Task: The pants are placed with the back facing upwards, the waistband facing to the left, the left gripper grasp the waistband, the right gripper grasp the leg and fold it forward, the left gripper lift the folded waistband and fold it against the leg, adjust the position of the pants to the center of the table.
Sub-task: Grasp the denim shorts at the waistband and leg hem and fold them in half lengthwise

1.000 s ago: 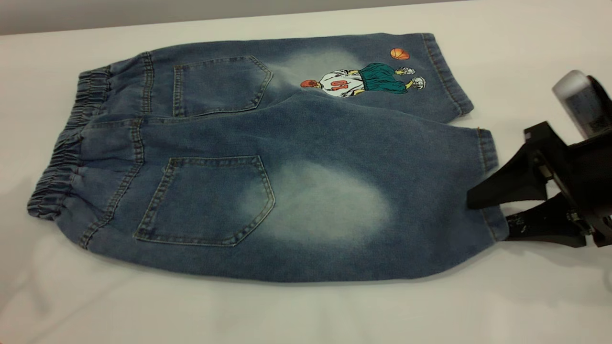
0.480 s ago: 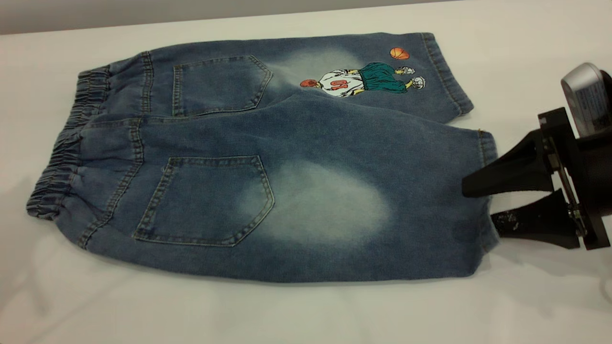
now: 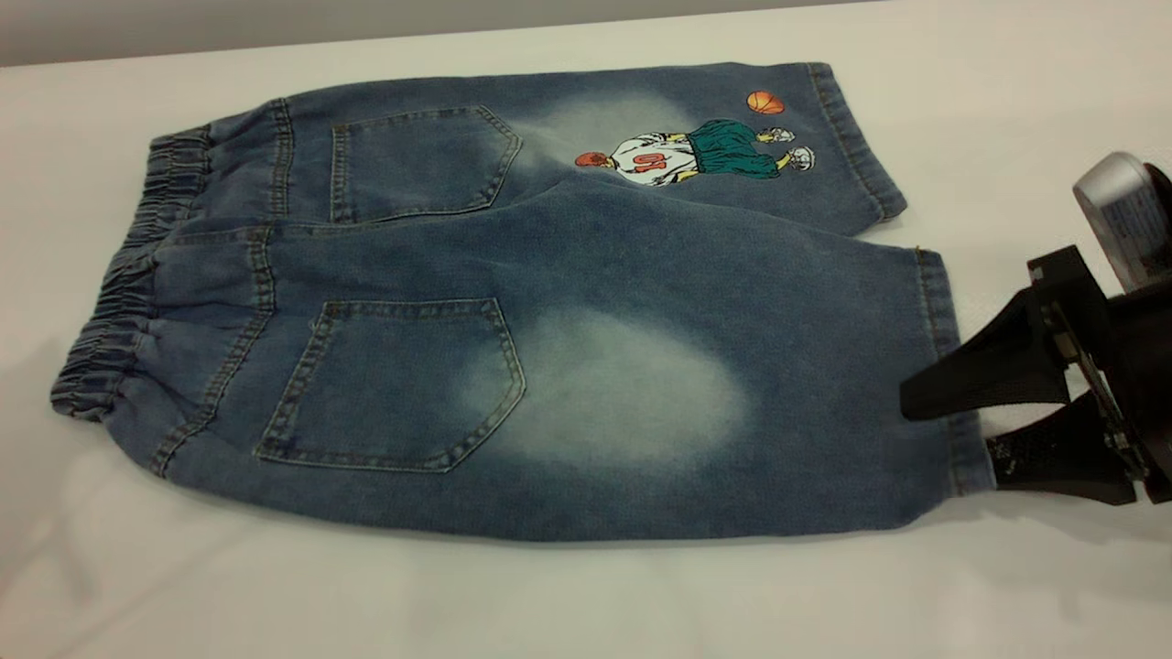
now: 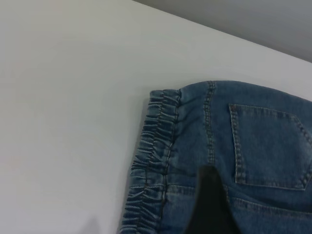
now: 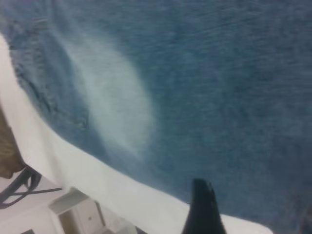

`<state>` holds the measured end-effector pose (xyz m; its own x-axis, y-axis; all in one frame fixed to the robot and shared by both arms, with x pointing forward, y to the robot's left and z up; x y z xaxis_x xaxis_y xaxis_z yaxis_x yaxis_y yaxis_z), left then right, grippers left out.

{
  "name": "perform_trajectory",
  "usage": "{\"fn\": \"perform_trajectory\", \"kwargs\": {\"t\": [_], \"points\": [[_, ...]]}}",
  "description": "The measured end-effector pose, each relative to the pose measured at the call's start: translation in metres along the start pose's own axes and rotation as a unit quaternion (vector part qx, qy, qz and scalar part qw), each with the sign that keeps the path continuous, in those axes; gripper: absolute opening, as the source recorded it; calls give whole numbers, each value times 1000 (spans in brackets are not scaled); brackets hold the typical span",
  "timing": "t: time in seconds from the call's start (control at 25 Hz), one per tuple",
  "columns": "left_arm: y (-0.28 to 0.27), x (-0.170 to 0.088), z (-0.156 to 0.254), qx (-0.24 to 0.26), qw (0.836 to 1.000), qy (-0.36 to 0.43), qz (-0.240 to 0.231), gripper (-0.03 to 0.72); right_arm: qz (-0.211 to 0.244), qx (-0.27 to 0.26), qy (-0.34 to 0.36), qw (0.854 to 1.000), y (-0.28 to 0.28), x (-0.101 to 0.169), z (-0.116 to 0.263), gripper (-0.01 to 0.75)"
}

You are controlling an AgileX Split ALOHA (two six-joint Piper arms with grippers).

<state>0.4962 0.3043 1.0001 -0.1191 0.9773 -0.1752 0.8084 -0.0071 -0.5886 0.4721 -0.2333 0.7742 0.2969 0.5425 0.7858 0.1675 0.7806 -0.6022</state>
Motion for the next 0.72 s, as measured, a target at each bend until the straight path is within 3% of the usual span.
{"fn": "perform_trajectory", "kwargs": {"t": [0.16,0.56,0.72], "points": [[0,0,0,0,1000,0,0,442,7,9,-8,1000,4,1,3,359],[0,0,0,0,1000,0,0,442,27,24,-23,999,13,3,9,48],[0,0,3,12,1000,0,0,442,39,19,-23,999,13,1,7,15]]}}
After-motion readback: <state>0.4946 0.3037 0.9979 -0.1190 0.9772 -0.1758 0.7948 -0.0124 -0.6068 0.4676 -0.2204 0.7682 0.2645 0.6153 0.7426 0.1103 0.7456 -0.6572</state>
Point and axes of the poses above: a point on each arm's last joint axis where the gripper is mounted, y pointing out along that axis toward the gripper, x along the wrist's bending axis when the last joint is at zero, z = x × y, the point moved 3 cm from there along y, pointing out along that axis toward the gripper, and after that the axes turned 7 degrees about y, right-handed, at the moved point
